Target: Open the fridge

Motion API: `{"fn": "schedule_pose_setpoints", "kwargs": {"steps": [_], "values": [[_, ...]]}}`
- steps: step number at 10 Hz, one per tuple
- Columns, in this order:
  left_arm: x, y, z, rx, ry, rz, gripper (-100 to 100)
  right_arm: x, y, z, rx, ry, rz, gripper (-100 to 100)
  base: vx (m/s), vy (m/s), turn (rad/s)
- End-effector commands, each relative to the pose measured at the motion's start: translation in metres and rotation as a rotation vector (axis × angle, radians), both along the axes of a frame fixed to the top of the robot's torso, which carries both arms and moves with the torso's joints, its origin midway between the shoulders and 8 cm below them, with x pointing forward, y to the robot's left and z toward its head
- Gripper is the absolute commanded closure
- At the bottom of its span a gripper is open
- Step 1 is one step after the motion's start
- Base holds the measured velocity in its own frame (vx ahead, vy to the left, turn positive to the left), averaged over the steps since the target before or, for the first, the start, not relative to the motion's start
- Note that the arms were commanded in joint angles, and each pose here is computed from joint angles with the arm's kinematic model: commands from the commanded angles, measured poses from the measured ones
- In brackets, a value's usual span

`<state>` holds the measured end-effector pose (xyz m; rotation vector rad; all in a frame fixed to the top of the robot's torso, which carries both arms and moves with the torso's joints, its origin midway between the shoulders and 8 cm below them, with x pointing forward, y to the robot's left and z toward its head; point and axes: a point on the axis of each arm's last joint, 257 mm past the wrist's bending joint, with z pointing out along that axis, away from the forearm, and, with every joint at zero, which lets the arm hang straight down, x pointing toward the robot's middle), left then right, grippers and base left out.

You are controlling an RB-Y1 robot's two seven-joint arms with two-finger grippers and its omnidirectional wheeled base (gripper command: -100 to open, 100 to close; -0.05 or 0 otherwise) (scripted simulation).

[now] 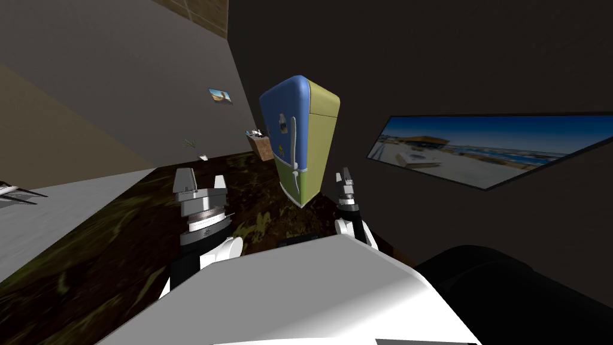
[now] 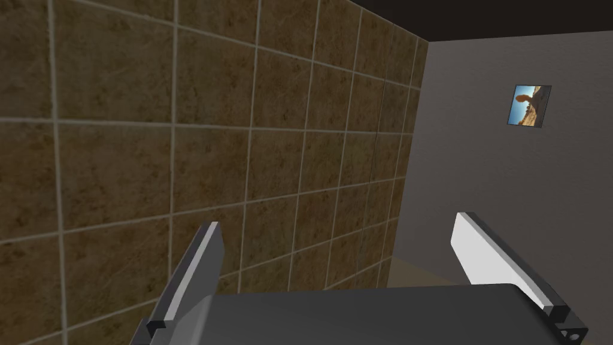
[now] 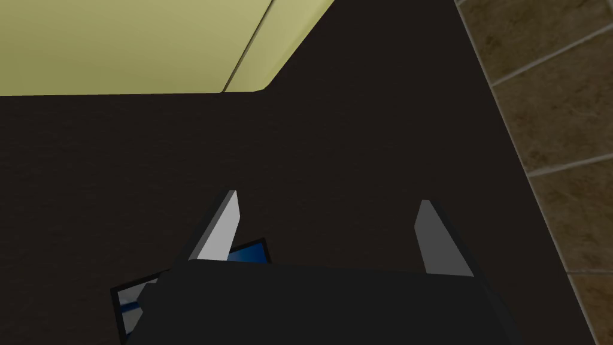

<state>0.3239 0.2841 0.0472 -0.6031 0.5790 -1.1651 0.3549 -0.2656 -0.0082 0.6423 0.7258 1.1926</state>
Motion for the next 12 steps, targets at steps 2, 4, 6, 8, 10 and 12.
{"fn": "schedule_pose_setpoints", "kwargs": {"steps": [2, 4, 6, 8, 10, 12], "values": [[0.0000, 0.0000, 0.0000, 0.000, 0.000, 0.000, 0, 0.0000, 0.0000, 0.0000, 0.000, 0.000, 0.000, 0, 0.000, 0.000, 0.000], [0.0000, 0.0000, 0.0001, 0.000, 0.000, 0.000, 0, 0.0000, 0.0000, 0.0001, 0.000, 0.000, 0.000, 0, 0.000, 0.000, 0.000], [-0.0001, 0.0000, 0.0001, 0.000, 0.000, 0.000, 0, -0.0001, 0.0000, 0.0001, 0.000, 0.000, 0.000, 0, 0.000, 0.000, 0.000], [-0.0001, 0.0000, 0.0001, 0.000, 0.000, 0.000, 0, -0.0001, 0.0000, 0.0002, 0.000, 0.000, 0.000, 0, 0.000, 0.000, 0.000], [-0.0001, 0.0000, 0.0002, 0.000, 0.000, 0.000, 0, 0.0001, 0.0018, -0.0015, -0.045, 0.009, 0.002, -100, 0.007, 0.001, 0.020], [0.0000, 0.0000, -0.0001, 0.000, 0.000, 0.000, 0, 0.0003, 0.0031, -0.0045, -0.122, 0.025, -0.009, -100, 0.026, 0.007, 0.065]]}}
